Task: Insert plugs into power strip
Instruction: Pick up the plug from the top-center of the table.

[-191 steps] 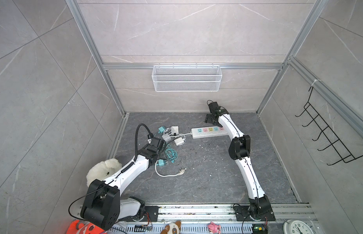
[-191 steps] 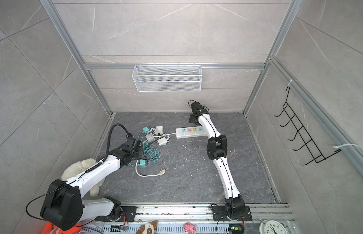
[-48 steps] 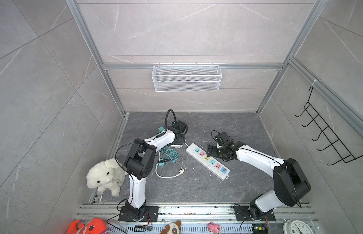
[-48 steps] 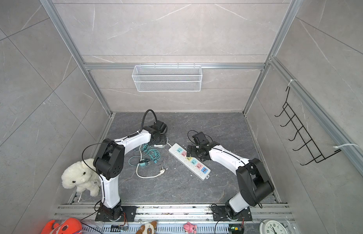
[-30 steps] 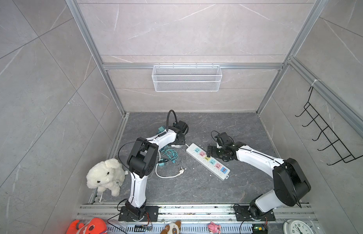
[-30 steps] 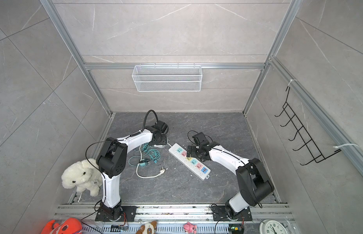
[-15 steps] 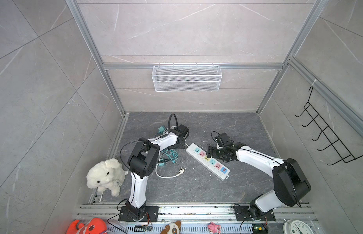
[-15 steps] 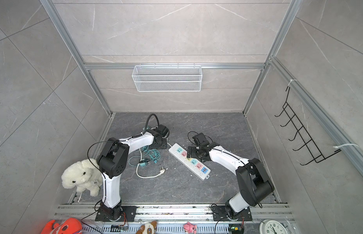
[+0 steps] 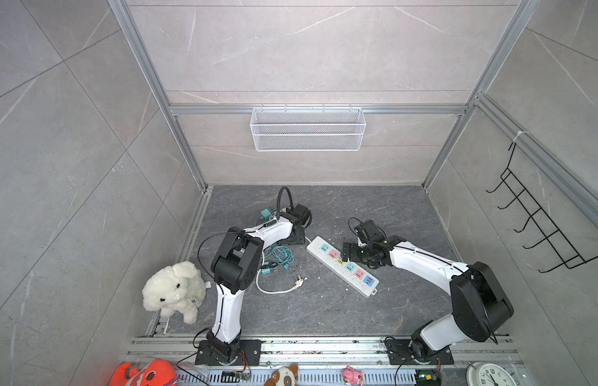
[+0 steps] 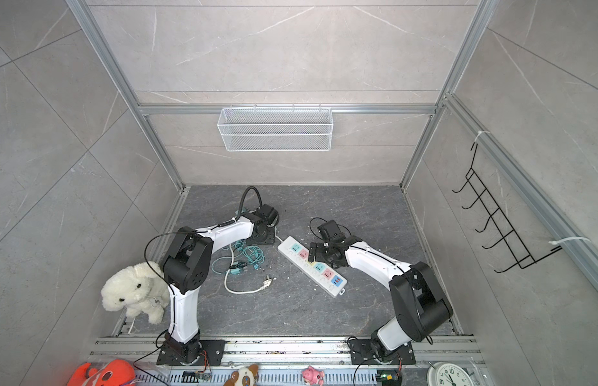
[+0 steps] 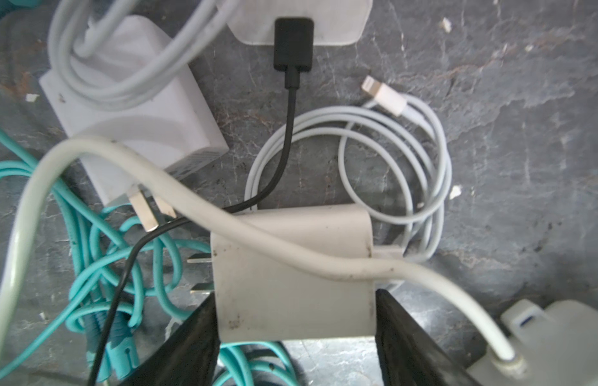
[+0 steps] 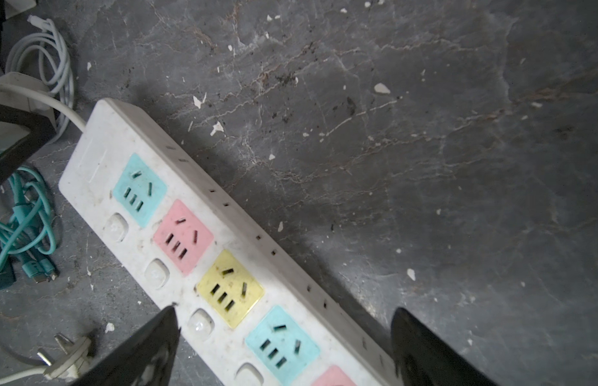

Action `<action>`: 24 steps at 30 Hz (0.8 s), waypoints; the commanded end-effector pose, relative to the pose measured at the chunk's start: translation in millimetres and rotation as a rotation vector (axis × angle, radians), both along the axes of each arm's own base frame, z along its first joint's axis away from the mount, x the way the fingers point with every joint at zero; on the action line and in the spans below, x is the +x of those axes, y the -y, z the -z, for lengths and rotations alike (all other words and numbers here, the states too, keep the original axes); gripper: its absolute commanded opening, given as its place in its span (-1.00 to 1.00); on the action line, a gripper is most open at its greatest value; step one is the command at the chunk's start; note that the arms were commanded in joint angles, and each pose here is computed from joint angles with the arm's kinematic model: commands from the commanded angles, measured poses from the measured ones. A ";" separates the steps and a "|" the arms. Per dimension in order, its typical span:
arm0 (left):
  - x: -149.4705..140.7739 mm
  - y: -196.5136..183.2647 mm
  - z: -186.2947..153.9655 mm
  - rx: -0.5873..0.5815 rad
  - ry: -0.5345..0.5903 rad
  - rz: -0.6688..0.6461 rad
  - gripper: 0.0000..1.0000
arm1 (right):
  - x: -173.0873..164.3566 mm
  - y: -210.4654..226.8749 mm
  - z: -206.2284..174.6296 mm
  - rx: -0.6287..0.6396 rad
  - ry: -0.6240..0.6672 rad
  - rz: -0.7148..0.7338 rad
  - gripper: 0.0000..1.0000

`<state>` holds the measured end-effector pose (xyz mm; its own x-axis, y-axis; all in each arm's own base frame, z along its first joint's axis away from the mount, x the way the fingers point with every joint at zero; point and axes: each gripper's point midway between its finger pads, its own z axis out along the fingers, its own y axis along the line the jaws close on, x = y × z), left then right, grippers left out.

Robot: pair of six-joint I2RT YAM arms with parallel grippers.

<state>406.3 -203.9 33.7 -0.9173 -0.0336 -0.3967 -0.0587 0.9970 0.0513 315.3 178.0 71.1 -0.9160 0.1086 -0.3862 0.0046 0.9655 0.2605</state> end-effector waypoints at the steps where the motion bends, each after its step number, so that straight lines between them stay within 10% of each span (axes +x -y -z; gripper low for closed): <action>1: 5.7 1.9 -1.8 -0.009 0.010 -0.016 0.26 | -2.8 0.9 -6.1 0.000 0.018 -0.020 0.97; 11: -15.0 -14.6 -8.9 0.031 -0.030 -0.030 -0.40 | -4.8 0.9 -7.6 0.002 0.019 -0.030 0.96; 24: -102.1 -68.9 -63.8 0.101 -0.132 -0.003 -0.59 | 0.9 -16.2 -17.7 0.073 0.025 -0.070 0.95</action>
